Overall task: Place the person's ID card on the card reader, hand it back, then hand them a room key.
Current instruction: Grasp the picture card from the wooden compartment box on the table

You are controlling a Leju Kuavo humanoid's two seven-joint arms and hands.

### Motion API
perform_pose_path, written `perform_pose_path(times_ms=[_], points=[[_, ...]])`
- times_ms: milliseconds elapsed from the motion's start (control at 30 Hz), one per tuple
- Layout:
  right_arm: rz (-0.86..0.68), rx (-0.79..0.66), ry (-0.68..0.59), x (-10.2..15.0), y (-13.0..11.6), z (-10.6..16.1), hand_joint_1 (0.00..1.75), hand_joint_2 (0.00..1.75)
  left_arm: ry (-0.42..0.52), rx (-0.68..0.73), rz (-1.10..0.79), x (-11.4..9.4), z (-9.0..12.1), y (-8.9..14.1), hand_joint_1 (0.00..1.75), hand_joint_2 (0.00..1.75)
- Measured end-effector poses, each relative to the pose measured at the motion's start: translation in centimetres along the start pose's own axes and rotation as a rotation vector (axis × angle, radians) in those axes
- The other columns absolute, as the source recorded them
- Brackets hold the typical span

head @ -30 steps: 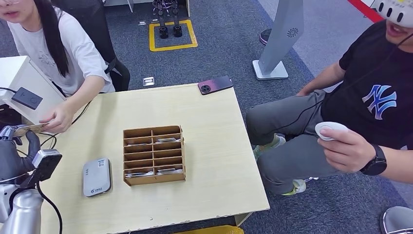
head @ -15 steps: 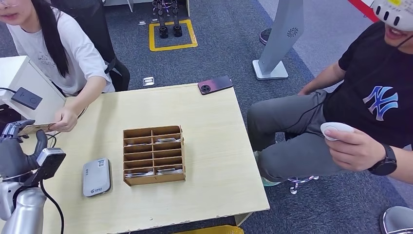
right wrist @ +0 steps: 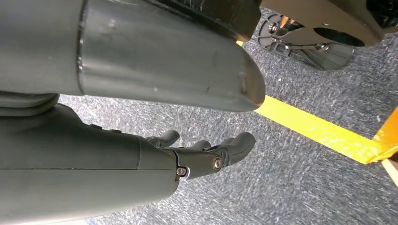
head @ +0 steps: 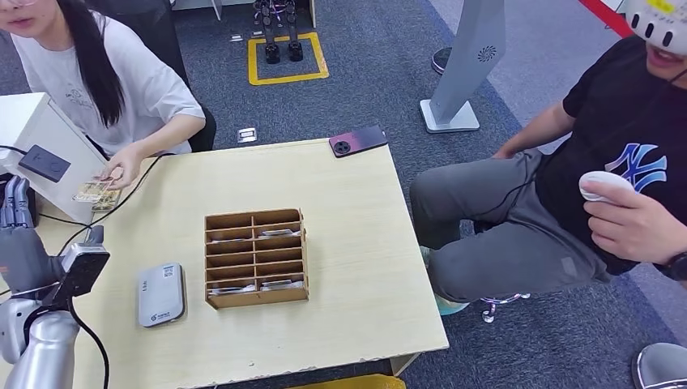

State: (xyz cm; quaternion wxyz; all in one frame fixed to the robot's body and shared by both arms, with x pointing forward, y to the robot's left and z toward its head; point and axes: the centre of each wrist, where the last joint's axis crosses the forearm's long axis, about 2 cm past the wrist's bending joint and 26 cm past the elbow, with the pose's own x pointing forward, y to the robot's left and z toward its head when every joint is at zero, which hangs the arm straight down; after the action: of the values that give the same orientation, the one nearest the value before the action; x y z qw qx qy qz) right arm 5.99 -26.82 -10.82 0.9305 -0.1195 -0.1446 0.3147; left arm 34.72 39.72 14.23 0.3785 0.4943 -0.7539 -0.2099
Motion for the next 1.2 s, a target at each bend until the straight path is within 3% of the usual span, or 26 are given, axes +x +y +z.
perform_pose_path(times_ms=[300, 700, 800, 1000, 1200], points=[[-0.023, -0.013, 0.004, -0.1, -0.1, 0.0, 0.0, 0.0, -0.1, -0.129, 0.078, 1.4, 1.4, -0.4, 0.0, 1.75], [-0.043, -0.019, 0.01, -0.1, -0.2, 0.0, 0.0, 0.0, -0.165, -0.179, 0.122, 2.1, 2.2, -0.1, 0.0, 1.75], [-0.058, -0.017, 0.019, -0.2, -0.2, 0.0, 0.0, 0.0, -0.234, -0.22, 0.123, 2.8, 4.0, 0.5, 0.0, 1.75], [-0.091, -0.02, 0.053, -0.6, 0.0, 0.0, 0.0, 0.0, -0.392, -0.287, 0.085, 5.3, 9.7, 3.0, 0.0, 1.75], [-0.117, -0.035, 0.053, -0.7, -0.1, 0.0, 0.0, 0.0, -0.542, -0.343, -0.233, 7.1, 13.5, 4.8, 0.0, 1.75]])
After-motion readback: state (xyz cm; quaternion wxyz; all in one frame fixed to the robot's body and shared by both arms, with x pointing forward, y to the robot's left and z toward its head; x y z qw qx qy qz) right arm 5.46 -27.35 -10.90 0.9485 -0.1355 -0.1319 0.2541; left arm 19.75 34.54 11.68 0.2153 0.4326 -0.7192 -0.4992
